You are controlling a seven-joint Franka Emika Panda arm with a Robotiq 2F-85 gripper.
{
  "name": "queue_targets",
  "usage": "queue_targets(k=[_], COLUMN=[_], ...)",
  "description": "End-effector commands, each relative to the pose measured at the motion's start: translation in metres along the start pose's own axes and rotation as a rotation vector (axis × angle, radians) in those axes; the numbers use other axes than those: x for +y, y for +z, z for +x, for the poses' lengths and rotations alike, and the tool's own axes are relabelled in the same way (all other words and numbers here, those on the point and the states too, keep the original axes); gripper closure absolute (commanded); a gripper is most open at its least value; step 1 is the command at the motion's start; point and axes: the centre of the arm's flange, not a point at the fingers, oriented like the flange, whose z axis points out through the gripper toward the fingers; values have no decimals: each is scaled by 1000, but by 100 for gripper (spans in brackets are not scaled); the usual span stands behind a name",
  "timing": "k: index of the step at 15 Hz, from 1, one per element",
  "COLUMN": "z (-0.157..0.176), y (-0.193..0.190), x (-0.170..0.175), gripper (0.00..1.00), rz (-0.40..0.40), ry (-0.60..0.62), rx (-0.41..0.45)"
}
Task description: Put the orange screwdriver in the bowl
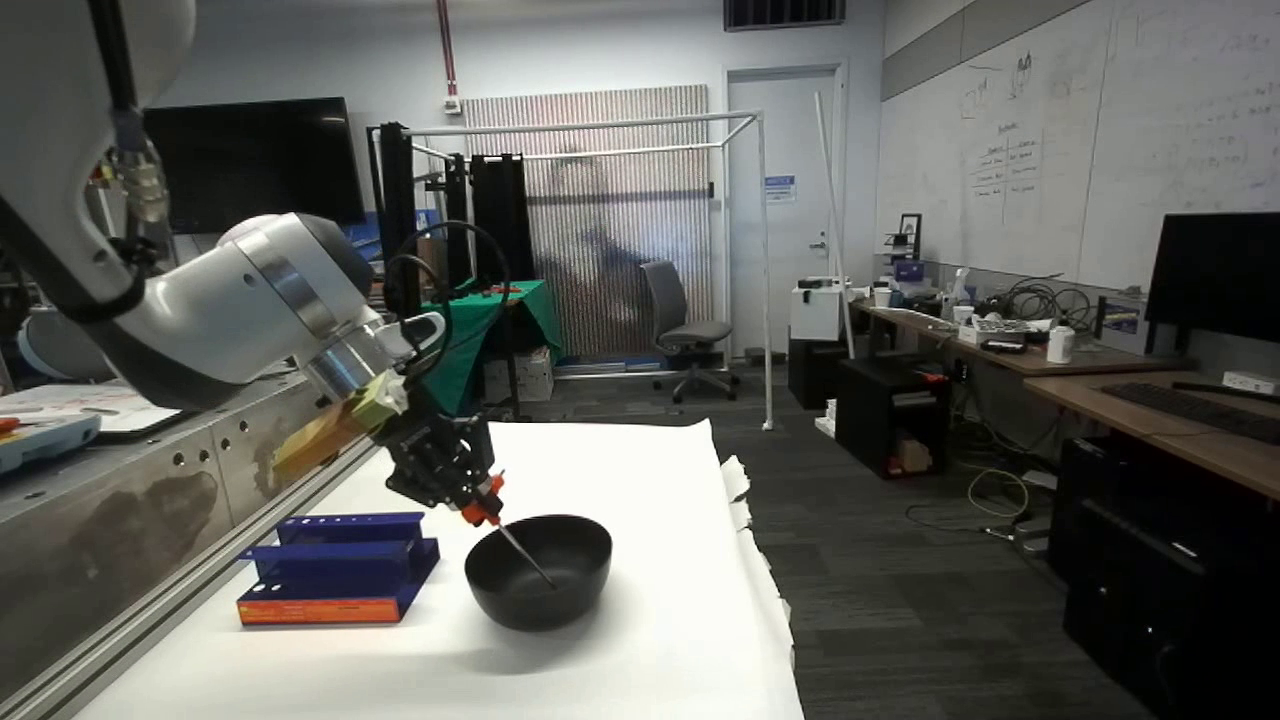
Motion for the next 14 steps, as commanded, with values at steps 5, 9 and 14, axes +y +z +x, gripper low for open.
queue_targets(k=[5,9,14], z=[7,-4,-30], y=[2,-21,-71], x=[-5,8,49], gripper=[31,1,0], rz=[24,167,428], ry=[38,33,-57], rx=[-1,-4,2])
